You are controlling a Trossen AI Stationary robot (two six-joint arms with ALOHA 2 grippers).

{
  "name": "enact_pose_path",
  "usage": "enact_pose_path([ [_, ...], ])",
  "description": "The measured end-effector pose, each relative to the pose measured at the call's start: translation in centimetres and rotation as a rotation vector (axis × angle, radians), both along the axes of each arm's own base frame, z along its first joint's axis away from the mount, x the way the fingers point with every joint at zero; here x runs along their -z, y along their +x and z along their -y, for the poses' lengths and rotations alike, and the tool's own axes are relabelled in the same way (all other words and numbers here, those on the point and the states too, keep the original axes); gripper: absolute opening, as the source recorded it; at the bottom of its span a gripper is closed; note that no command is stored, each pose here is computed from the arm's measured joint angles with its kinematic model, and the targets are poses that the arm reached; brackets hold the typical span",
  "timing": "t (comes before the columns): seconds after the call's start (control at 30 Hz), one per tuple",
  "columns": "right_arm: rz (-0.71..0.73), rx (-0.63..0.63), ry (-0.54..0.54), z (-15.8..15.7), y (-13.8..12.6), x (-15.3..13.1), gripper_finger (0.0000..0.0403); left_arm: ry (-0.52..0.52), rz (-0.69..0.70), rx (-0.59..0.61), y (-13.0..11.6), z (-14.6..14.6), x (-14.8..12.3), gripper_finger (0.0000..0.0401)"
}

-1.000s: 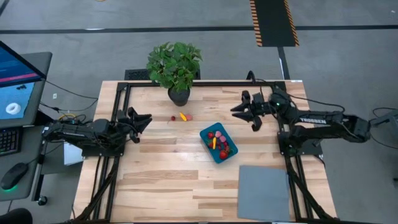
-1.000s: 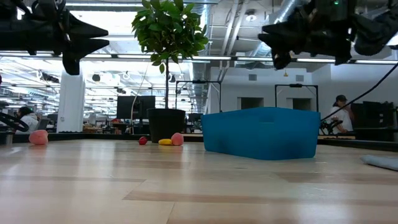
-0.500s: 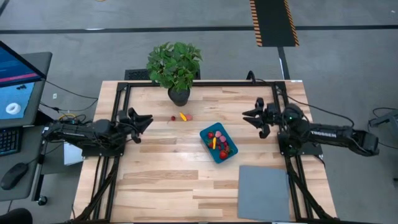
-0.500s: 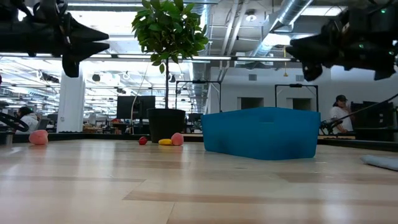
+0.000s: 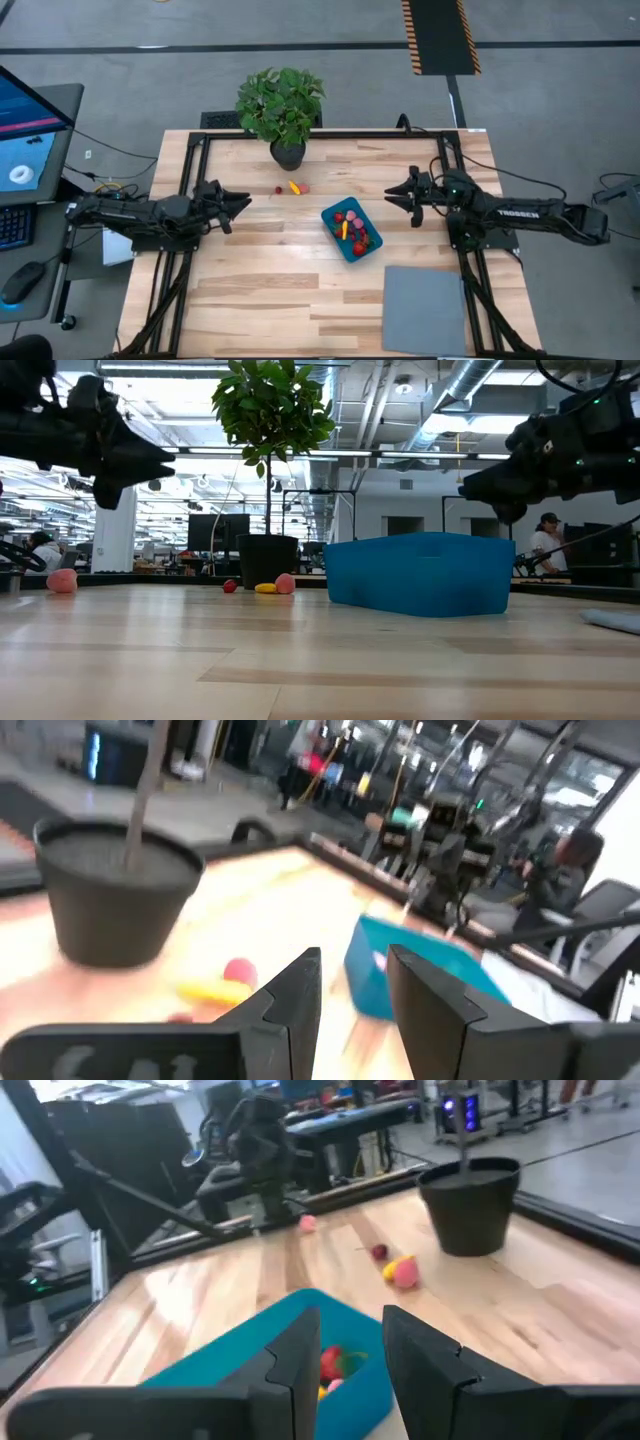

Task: Pick and placing Produce into tupperware
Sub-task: Put the cherry into the blue bin

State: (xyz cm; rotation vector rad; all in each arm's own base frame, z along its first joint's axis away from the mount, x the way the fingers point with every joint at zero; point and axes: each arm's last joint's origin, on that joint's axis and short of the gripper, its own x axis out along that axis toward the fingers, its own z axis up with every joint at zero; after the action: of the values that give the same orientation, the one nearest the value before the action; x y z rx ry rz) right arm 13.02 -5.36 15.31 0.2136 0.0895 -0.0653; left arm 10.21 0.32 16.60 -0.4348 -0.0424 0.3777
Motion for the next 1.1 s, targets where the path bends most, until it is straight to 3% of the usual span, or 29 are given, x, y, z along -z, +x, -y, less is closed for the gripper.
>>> enact_pose_path([
  [0.1, -0.044, 0.004, 0.002, -0.1, 0.1, 0.5, 0.0134, -0.040, -0.026, -0.009, 0.2, 0.0, 0.2, 0.0107],
  [0.23, -0.042, -0.004, 0.107, -0.4, 0.3, 0.5, 0.0132, -0.119, -0.016, -0.014, 0.3, 0.0, 0.4, 0.0107],
  [0.47, -0.039, -0.054, 0.100, -1.0, 0.6, 0.5, 0.0132, -0.208, 0.025, -0.070, 0.3, -0.2, 0.4, 0.0107],
  [0.6, -0.021, -0.070, 0.092, -1.2, 0.7, 0.3, 0.0132, -0.211, 0.044, -0.039, 0.6, -0.3, 0.1, 0.0107],
  [0.77, -0.012, -0.073, 0.088, -1.3, 0.7, 0.2, 0.0131, -0.202, 0.054, -0.116, 1.2, -1.1, -0.1, 0.0107],
  [0.97, -0.014, -0.042, 0.089, -1.3, 0.7, 0.2, 0.0131, -0.214, -0.085, -0.145, 3.3, -1.8, -1.5, 0.0107],
  [1.1, -0.014, -0.040, 0.083, -1.3, 0.7, 0.2, 0.0131, -0.126, -0.257, -0.163, 5.9, -2.3, -3.6, 0.0107],
])
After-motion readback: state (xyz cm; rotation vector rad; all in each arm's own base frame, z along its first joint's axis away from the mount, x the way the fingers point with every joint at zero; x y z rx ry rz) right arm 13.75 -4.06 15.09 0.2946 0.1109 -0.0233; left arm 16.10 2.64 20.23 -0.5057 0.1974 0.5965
